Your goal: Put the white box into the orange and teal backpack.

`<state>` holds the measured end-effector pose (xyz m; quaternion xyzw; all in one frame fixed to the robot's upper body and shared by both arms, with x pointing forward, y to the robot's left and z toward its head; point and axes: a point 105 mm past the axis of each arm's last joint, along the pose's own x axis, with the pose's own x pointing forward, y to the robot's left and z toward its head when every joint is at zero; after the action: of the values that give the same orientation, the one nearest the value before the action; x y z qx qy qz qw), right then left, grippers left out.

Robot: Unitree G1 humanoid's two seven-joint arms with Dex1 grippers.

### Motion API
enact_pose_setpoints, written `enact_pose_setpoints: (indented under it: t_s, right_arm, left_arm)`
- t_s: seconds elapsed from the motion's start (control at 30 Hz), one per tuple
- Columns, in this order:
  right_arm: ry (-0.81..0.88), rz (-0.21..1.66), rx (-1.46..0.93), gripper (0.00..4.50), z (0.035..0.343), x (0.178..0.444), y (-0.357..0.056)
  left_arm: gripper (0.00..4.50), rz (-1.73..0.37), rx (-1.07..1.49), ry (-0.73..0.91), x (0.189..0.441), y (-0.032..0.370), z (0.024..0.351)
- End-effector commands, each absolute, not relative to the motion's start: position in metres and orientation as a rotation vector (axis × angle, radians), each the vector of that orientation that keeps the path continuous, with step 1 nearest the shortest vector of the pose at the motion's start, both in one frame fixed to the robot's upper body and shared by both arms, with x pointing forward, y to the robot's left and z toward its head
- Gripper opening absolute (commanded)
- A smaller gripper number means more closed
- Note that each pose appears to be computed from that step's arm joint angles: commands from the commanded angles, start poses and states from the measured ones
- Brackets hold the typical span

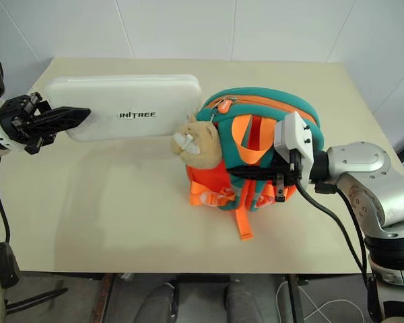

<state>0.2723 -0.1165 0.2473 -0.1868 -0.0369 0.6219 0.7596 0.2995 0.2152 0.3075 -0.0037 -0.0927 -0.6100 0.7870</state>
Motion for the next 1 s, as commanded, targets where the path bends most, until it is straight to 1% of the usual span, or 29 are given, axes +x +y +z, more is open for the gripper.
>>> enact_pose_setpoints:
  t_s: [0.03, 0.23, 0.3, 0.47, 0.6, 0.63, 0.7, 0.77, 1.0]
  right_arm:
    - [-0.133, 1.341, -0.436, 0.0, 0.258, 0.273, -0.116]
    - [-0.126, 1.332, -0.44, 0.0, 0.257, 0.275, -0.117]
    - [-0.123, 1.33, -0.441, 0.0, 0.257, 0.276, -0.118]
    - [-0.122, 1.329, -0.445, 0.0, 0.256, 0.278, -0.118]
    - [-0.117, 1.323, -0.449, 0.0, 0.256, 0.281, -0.117]
    - [-0.116, 1.323, -0.45, 0.0, 0.256, 0.282, -0.117]
    - [-0.114, 1.324, -0.448, 0.0, 0.255, 0.283, -0.116]
    - [-0.115, 1.326, -0.448, 0.0, 0.255, 0.284, -0.113]
    - [-0.118, 1.332, -0.447, 0.0, 0.255, 0.288, -0.108]
  left_arm:
    - [1.28, -1.39, 0.075, -0.211, 0.295, 0.206, 0.313]
    - [1.28, -1.481, 0.168, -0.169, 0.294, 0.196, 0.314]
    - [1.28, -1.498, 0.253, -0.128, 0.297, 0.193, 0.309]
    - [1.28, -1.446, 0.438, -0.038, 0.317, 0.182, 0.3]
    - [1.28, -1.403, 0.488, -0.041, 0.334, 0.166, 0.301]
    - [1.28, -1.4, 0.479, -0.051, 0.337, 0.161, 0.303]
    - [1.27, -1.338, 0.472, -0.022, 0.353, 0.147, 0.3]
    - [1.27, -1.303, 0.476, 0.038, 0.367, 0.121, 0.287]
    - [1.26, -1.321, 0.408, 0.084, 0.384, 0.063, 0.263]
